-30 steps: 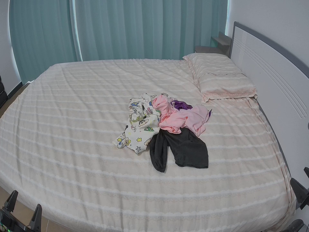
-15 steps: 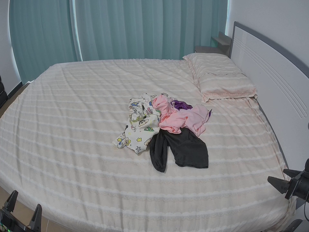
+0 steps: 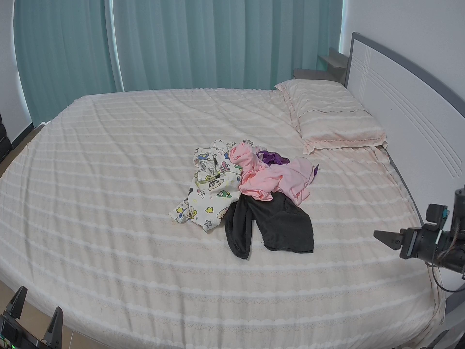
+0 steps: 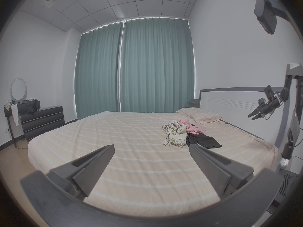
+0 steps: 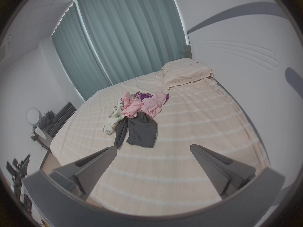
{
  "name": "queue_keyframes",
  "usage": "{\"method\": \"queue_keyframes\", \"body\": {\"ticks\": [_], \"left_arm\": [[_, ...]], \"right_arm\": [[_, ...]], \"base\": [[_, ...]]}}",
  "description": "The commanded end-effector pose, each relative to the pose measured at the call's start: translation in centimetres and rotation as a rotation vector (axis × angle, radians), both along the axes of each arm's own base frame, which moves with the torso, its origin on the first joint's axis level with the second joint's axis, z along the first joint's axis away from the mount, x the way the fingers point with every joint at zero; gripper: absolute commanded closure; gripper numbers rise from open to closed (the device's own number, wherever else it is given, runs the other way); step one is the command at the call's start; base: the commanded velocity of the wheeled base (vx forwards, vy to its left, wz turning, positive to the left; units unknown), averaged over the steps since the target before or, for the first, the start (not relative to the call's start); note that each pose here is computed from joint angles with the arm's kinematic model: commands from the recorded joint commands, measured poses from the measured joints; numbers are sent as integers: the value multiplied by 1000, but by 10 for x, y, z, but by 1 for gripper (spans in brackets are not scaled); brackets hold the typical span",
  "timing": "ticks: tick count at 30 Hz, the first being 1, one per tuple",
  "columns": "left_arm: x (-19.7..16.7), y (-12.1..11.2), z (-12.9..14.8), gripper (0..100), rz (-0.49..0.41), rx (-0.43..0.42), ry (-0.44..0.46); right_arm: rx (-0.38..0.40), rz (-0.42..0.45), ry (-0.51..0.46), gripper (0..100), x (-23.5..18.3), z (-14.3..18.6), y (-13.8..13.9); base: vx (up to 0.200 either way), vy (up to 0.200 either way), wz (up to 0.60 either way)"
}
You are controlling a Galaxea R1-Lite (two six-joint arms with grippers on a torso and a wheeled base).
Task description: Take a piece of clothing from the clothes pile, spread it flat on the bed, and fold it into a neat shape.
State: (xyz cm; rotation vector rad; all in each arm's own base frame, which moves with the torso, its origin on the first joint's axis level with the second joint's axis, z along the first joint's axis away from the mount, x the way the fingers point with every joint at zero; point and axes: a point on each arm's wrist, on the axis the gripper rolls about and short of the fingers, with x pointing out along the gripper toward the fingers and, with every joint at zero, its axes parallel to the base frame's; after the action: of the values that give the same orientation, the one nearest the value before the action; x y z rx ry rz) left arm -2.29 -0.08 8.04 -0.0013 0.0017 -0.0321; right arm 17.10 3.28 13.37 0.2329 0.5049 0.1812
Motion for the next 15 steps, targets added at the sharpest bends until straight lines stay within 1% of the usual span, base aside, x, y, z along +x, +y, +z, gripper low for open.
{"method": "queue_keyframes", "body": {"ticks": [1, 3, 6, 8, 10, 11, 13, 15], "left_arm": [[0, 0, -5, 0, 1, 0, 6], [0, 0, -5, 0, 0, 0, 6], [0, 0, -5, 0, 1, 0, 6], [0, 0, -5, 0, 0, 0, 6], [0, 0, -5, 0, 0, 0, 6], [0, 0, -5, 0, 0, 0, 6], [0, 0, -5, 0, 1, 0, 6], [0, 0, -4, 0, 0, 0, 4]], "right_arm": [[58, -57, 100, 0, 72, -39, 18], [67, -92, 110, 0, 90, -51, 25], [94, -105, 105, 0, 111, -62, 38], [104, -103, 108, 0, 118, -66, 42], [112, -97, 133, 0, 132, -80, 51], [112, -97, 133, 0, 132, -80, 51], [122, -86, 158, 0, 145, -95, 65], [149, -95, 161, 0, 154, -103, 76]], "base": [[0, 0, 0], [0, 0, 0], [0, 0, 0], [0, 0, 0], [0, 0, 0], [0, 0, 0], [0, 0, 0], [0, 0, 0]]}}
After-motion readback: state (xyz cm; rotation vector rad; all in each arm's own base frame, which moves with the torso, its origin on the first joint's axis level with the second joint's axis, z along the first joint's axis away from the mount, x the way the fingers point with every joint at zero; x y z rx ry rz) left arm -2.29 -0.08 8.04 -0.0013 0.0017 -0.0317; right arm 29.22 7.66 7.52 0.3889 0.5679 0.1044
